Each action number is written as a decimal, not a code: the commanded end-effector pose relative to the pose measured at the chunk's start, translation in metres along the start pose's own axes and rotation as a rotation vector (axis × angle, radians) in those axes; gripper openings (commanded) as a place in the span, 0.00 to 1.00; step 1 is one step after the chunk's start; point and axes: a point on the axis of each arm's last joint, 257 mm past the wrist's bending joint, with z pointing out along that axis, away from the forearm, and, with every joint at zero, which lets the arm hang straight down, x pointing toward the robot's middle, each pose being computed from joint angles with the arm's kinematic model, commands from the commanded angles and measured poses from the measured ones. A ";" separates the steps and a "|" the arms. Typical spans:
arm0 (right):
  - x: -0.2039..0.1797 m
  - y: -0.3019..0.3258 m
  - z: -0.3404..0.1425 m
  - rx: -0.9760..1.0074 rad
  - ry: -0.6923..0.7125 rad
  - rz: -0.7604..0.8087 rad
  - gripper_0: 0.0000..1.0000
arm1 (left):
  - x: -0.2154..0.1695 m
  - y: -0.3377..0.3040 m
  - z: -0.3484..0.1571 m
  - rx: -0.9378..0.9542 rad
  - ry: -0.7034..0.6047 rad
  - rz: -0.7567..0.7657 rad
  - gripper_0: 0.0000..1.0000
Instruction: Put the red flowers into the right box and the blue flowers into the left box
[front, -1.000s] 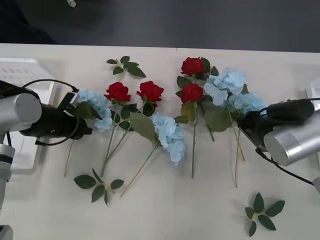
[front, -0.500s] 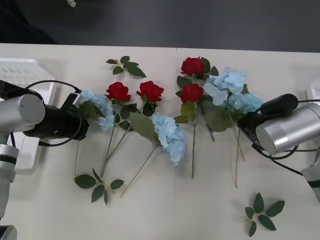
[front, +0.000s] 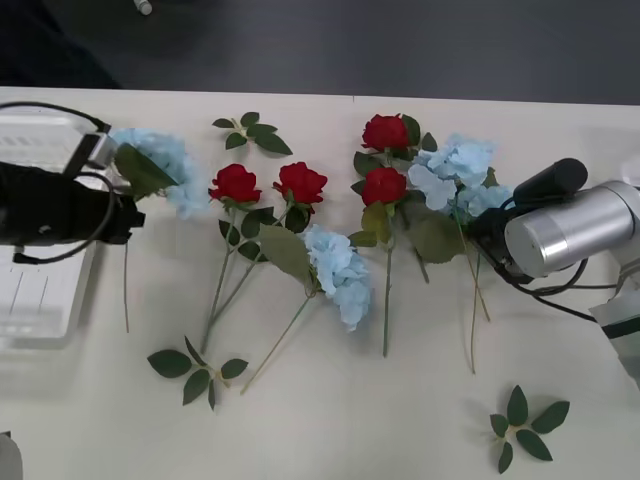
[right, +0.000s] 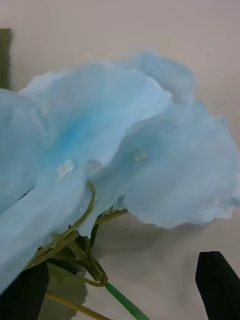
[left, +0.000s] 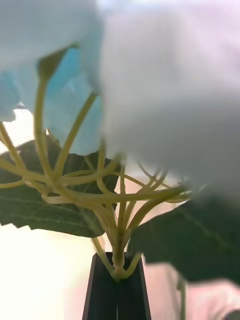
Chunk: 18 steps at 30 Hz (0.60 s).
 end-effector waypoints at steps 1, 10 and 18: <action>-0.011 0.004 -0.002 -0.004 0.006 0.009 0.87 | -0.034 -0.002 -0.050 -0.044 -0.089 0.086 0.00; -0.008 0.000 0.001 0.007 0.043 -0.002 0.87 | -0.053 0.050 -0.127 -0.221 -0.193 0.102 0.00; -0.010 -0.006 0.002 0.014 0.057 -0.011 0.71 | -0.036 0.137 -0.166 -0.428 -0.227 0.043 0.00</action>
